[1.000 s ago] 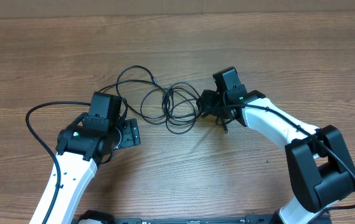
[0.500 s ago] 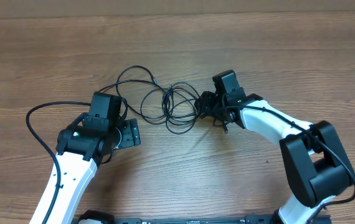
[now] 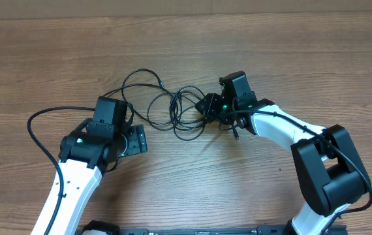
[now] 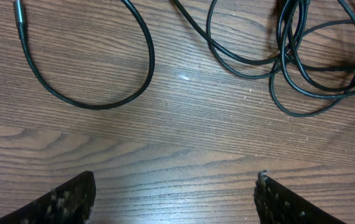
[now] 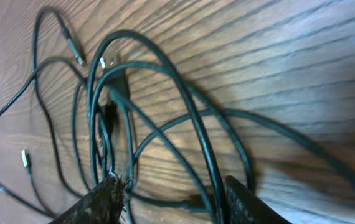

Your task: Untangle cables

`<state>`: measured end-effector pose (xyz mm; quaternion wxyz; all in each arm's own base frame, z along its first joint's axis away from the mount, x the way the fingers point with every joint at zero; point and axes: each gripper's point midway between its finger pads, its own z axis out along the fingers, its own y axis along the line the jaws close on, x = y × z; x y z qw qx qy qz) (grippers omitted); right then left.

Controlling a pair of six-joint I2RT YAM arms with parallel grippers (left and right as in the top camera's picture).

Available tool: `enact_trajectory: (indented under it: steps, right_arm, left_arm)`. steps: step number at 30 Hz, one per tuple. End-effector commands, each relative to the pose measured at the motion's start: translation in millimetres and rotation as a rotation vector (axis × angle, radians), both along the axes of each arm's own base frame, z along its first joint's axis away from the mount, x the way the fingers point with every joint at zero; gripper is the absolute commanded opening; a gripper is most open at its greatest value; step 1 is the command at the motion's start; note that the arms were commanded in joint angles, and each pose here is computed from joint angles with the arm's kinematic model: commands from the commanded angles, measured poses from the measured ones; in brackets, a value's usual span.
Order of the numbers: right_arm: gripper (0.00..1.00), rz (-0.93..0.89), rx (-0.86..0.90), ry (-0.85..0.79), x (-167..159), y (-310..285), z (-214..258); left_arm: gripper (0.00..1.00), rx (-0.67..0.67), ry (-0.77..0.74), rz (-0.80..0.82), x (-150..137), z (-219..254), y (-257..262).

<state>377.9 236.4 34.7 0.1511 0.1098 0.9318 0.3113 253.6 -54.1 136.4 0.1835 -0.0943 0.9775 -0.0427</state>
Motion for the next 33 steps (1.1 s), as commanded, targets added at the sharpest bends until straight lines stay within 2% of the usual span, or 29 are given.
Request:
enact_trajectory:
  steps: [1, 10, 16, 20, 25, 27, 29, 33]
  right_arm:
    - [0.49, 0.040, 0.043, 0.022, -8.4, 10.8, 1.2]
    - [0.49, 0.118, 0.176, -0.063, -0.4, 35.0, 27.2]
    - [0.48, 0.138, 0.201, -0.076, -0.9, 40.4, 32.3]
    - [0.33, 0.159, 0.207, -0.073, -6.1, 47.5, 33.0]
    - [0.25, 0.186, 0.212, -0.088, -11.3, 58.5, 35.3]
    - [0.18, 0.187, 0.206, -0.092, -12.1, 60.3, 34.9]
    - [0.06, 0.187, 0.202, -0.093, -12.5, 61.1, 34.4]
    - [0.04, 0.230, 0.215, -0.106, -16.0, 64.8, 37.7]
  left_arm:
    - [0.81, -0.008, 0.012, 0.012, -1.2, -3.1, -0.5]
    - [0.80, -0.006, 0.020, 0.012, -3.1, -3.9, 0.0]
    - [0.80, -0.006, 0.020, 0.012, -3.0, -3.8, 0.0]
    - [0.80, -0.005, 0.020, 0.012, -3.1, -3.9, 0.1]
    - [0.80, -0.005, 0.019, 0.012, -3.0, -3.8, 0.1]
    - [0.80, -0.005, 0.020, 0.012, -3.1, -3.9, 0.1]
    - [0.80, -0.005, 0.019, 0.012, -3.0, -3.8, 0.1]
    - [0.80, 0.000, 0.019, 0.013, -2.9, -3.8, 0.9]
